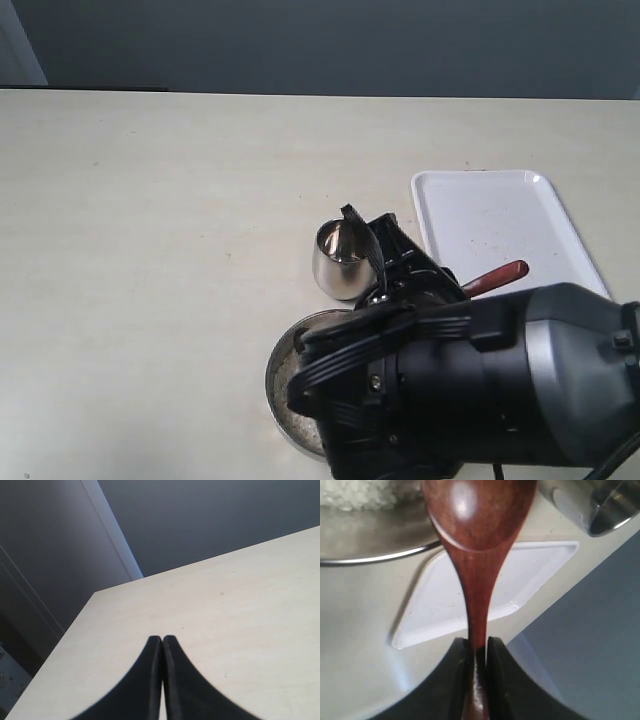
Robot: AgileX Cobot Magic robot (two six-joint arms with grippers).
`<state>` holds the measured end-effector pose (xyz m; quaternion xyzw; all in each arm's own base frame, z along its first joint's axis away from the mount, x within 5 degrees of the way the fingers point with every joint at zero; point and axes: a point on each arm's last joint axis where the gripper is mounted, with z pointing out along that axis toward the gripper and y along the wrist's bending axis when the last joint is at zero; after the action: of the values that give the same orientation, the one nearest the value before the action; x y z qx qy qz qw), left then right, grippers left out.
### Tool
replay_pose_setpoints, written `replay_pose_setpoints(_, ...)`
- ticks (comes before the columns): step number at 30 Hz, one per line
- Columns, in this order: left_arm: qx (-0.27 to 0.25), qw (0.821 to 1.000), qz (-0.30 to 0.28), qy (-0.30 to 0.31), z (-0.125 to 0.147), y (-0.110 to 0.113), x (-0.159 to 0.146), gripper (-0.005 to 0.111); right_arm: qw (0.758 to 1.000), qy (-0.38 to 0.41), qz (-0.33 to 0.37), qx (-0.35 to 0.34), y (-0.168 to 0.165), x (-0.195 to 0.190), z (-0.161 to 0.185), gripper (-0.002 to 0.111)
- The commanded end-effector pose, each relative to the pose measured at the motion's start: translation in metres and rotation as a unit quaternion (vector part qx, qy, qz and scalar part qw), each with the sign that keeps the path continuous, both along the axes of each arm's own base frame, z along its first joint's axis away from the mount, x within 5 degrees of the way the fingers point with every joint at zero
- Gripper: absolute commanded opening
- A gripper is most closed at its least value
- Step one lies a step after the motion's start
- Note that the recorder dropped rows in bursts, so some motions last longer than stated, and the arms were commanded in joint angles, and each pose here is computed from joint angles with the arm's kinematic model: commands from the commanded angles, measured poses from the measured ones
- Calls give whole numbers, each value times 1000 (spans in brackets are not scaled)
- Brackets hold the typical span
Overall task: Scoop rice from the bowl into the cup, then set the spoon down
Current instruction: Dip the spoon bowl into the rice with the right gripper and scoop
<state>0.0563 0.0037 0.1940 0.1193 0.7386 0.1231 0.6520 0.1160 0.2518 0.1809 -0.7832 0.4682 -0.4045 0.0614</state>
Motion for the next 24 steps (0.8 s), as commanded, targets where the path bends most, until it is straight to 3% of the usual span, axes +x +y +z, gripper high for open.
replay_pose_setpoints(1,-4,1000,-3,-4,1,0,0,0,1000,-17,21,-10,4,2,0,-1)
replay_pose_setpoints(24,-7,1000,-4,-6,1,-1,0,0,993,-3,89,-77,16,-15,-20,-1)
